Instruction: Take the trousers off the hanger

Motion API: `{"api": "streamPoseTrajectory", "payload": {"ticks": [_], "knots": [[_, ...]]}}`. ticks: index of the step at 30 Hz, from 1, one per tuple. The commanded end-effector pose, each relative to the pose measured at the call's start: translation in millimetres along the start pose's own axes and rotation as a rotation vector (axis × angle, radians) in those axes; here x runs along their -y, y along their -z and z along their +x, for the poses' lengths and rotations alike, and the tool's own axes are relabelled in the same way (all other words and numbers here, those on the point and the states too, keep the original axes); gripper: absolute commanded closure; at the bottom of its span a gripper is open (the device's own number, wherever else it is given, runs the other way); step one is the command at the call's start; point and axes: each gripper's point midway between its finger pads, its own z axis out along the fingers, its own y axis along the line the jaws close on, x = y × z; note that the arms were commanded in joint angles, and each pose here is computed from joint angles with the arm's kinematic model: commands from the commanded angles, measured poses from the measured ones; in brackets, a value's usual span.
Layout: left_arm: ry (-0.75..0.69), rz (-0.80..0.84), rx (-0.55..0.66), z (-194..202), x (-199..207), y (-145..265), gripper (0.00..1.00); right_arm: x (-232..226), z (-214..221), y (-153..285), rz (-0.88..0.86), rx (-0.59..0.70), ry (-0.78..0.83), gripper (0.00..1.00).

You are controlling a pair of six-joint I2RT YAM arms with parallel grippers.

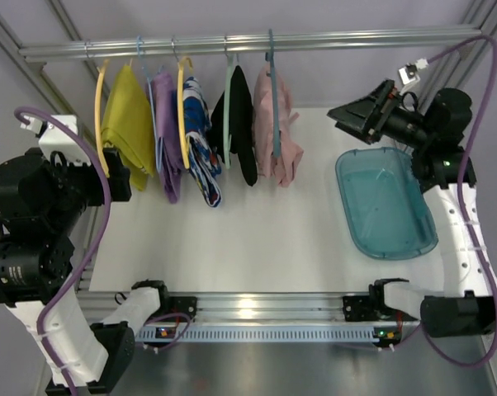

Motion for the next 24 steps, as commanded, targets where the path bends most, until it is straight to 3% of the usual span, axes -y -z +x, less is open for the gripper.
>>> {"api": "streamPoseTrajectory", "payload": {"ticks": [1,6,9,24], "knots": [[0.021,0.022,0.02,-7,4,-5,0.01,-25,-3,-32,-0.092,0.001,-0.004,0.02],[0.0,0.092,0.009,-3,16,-6,0.02,-39,29,-72,-0.182,-0.103,-0.041,0.21],[0.002,0.104,-0.006,0,18,-10,0.01,-49,37,-87,-0.224,-0.126,-0.053,0.27],[0.017,0.143,-0.054,10,24,-22,0.01,-59,38,-151,-0.276,-0.118,-0.16,0.41]]}}
